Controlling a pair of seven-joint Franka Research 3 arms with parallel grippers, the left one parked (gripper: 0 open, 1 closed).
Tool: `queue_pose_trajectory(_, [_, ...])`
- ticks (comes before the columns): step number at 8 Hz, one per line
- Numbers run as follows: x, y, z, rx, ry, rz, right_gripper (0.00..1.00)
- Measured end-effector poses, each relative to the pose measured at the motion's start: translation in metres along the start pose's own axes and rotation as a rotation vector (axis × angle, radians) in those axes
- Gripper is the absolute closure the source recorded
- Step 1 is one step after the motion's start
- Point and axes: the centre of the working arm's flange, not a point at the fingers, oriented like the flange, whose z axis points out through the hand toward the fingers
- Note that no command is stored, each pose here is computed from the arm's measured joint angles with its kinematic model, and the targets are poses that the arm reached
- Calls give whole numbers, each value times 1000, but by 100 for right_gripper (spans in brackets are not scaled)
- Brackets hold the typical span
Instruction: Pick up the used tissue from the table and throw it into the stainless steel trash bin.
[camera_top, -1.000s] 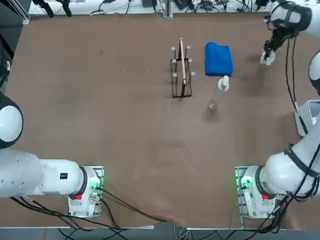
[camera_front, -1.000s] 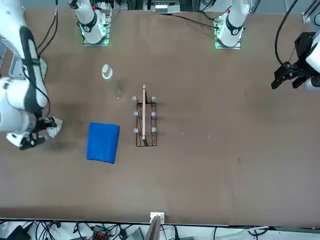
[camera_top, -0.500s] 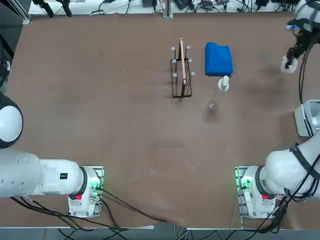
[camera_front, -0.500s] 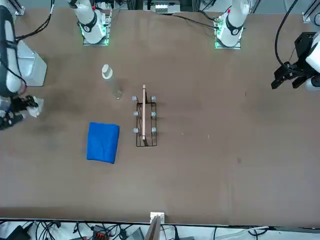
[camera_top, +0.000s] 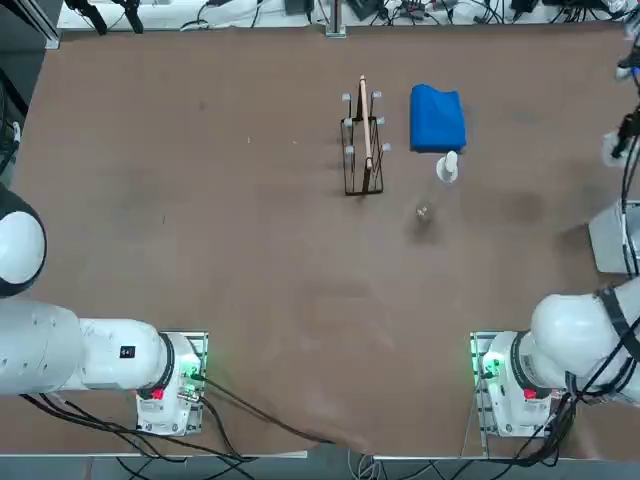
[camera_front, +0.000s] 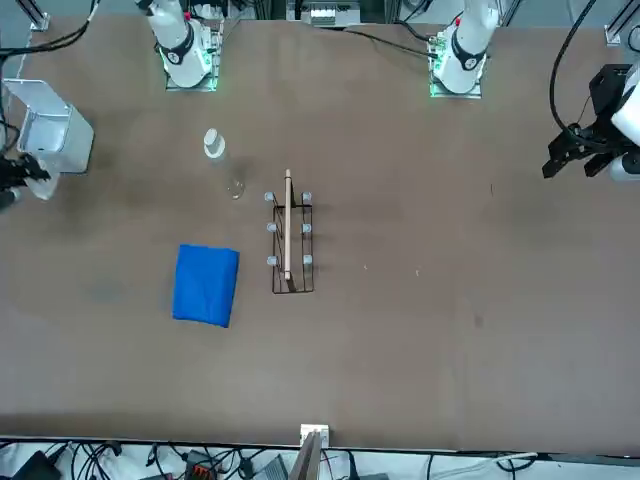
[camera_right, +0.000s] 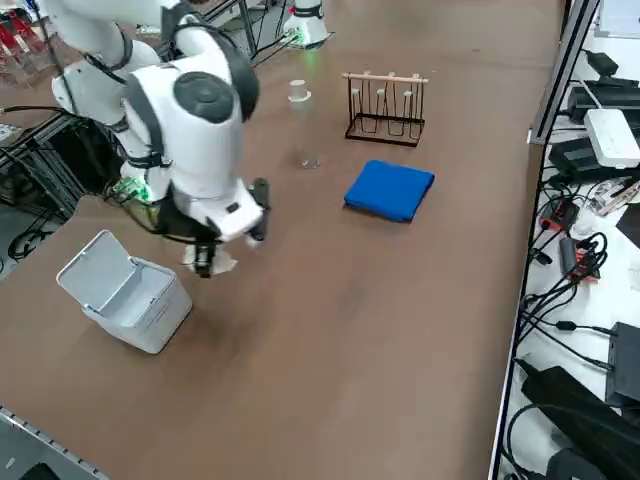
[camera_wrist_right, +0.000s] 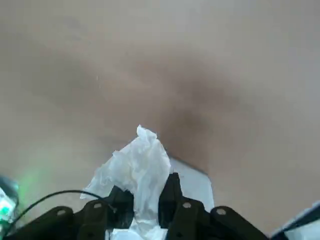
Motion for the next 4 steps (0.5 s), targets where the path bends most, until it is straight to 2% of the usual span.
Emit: queue_pose_trajectory(4, [-81,20,61,92,-62,-32,74])
